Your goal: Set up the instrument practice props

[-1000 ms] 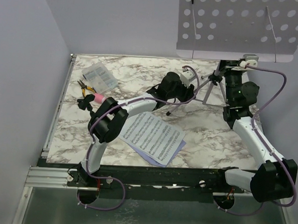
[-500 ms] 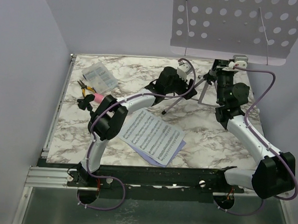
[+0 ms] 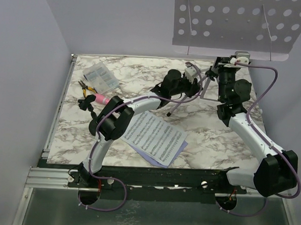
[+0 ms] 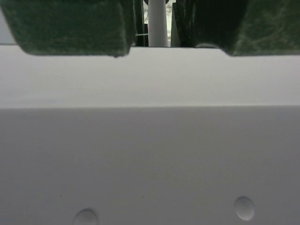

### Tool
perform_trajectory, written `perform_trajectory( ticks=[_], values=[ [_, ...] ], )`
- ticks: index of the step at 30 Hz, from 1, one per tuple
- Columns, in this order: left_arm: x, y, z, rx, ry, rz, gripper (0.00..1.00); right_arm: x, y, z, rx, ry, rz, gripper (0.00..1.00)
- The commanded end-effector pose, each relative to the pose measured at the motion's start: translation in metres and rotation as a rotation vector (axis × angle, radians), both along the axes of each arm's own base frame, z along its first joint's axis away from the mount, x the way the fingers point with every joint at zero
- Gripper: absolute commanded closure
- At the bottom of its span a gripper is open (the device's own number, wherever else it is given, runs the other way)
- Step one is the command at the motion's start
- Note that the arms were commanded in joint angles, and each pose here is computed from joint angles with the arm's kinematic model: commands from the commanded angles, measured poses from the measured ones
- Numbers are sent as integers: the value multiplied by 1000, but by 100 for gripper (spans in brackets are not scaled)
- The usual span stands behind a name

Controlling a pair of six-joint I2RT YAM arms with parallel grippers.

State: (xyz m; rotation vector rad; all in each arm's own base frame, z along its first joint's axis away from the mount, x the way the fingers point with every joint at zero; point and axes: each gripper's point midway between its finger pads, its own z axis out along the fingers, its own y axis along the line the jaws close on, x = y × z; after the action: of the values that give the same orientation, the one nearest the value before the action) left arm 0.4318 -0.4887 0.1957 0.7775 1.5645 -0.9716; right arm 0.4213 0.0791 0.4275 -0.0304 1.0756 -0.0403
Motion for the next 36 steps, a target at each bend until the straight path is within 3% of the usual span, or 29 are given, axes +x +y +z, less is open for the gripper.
perform_trajectory(
  ticks=[1,4,9,15,19,25,28,31,34,36],
  values=[
    [52,47,-59,122,14,252,94,-68,-9,129,82,-387,32,100],
    [49,55,-76,164,20,261,100,-74,-11,141,96,-417,33,99],
    [40,63,-97,202,45,232,100,-74,-13,142,95,-407,28,99],
    [24,56,-99,187,73,135,100,-72,-12,94,86,-271,45,99],
    [18,49,-101,169,109,99,100,-63,-16,47,49,-62,13,98],
    [7,47,-110,178,148,55,100,-53,-36,-37,70,252,-99,66],
    [1,48,-117,192,174,32,100,-42,-21,-92,30,436,-11,54],
    [-4,50,-124,206,195,22,100,-33,-23,-130,156,582,13,37],
    [-6,52,-125,221,212,23,100,-32,-23,-126,297,612,107,17],
    [-7,52,-124,226,218,19,100,-33,-12,-114,304,554,193,3]
  ],
)
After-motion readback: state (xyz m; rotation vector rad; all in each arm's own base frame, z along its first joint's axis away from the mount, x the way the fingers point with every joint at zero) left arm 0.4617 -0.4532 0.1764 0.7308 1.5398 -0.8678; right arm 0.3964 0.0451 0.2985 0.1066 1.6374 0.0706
